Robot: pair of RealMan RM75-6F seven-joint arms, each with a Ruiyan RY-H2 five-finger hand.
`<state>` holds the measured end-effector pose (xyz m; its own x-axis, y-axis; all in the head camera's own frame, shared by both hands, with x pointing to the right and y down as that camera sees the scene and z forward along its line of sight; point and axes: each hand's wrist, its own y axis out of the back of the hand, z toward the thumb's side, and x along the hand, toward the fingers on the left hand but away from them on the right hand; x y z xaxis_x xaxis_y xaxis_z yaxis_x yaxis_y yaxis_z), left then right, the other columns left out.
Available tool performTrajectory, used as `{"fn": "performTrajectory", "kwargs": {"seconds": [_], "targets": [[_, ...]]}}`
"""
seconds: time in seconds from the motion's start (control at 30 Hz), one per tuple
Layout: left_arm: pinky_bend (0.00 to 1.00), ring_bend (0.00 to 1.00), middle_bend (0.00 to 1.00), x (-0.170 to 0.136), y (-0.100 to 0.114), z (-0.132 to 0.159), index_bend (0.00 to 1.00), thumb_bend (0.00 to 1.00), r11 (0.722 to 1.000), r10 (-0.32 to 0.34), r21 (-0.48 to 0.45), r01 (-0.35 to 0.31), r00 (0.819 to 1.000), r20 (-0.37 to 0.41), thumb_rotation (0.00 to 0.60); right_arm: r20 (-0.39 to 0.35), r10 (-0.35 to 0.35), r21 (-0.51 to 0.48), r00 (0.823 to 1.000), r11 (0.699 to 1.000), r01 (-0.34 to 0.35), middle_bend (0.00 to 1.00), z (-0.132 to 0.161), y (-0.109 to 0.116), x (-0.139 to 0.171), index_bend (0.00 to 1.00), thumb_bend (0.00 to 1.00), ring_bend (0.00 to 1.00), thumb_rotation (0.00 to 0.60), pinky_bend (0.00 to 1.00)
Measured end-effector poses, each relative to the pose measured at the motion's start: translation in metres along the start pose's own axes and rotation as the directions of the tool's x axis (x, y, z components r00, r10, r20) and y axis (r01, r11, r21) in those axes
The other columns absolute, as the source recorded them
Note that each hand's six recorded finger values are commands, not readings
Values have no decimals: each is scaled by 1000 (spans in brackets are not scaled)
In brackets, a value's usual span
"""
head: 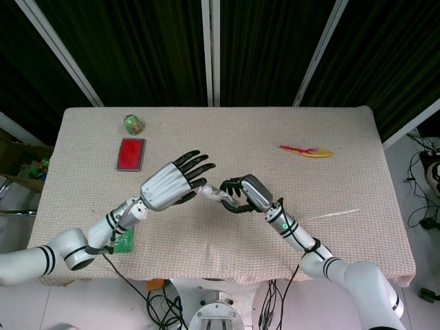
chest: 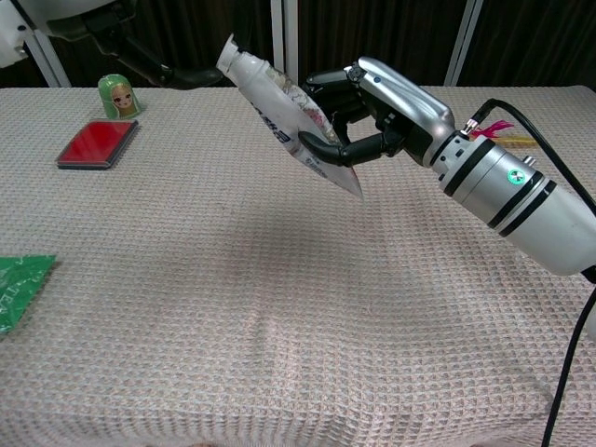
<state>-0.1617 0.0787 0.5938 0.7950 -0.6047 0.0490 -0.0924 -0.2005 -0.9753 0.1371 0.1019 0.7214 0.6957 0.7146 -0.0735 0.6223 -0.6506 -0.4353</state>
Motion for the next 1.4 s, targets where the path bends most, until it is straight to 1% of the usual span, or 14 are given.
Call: {"fn": "performTrajectory", "kwargs": {"seconds": [0.17,0.37,0.7,0.9,1.4], "targets": [[174,131,196,0,1,1,549,329,1000,7,-19,-7,1000,-2,600,-2,-5,-8,1000,1000,5,741,1,-1,-1,945,631,606,600,771],[175,131,196,0,3,2,532,326,999,20,-26,-20,1000,-2,600,-8,-29,-29,1000,999,29,742,3,-2,-3,947,631,606,600,771],[175,131,196,-1,12,-5,517,322,995,72,-68,-75,996,-53,600,-14,-96,-79,995,992,95,745,4,0,-4,953,630,606,600,771],[174,131,196,-5,16,-7,509,329,994,79,-69,-83,995,-64,600,-19,-130,-90,991,988,128,745,4,6,-4,954,630,606,600,771],[172,131,196,-14,14,-13,477,332,994,60,-85,-69,993,-100,600,-25,-173,-105,985,980,169,748,5,12,-4,959,630,613,600,771]]}}
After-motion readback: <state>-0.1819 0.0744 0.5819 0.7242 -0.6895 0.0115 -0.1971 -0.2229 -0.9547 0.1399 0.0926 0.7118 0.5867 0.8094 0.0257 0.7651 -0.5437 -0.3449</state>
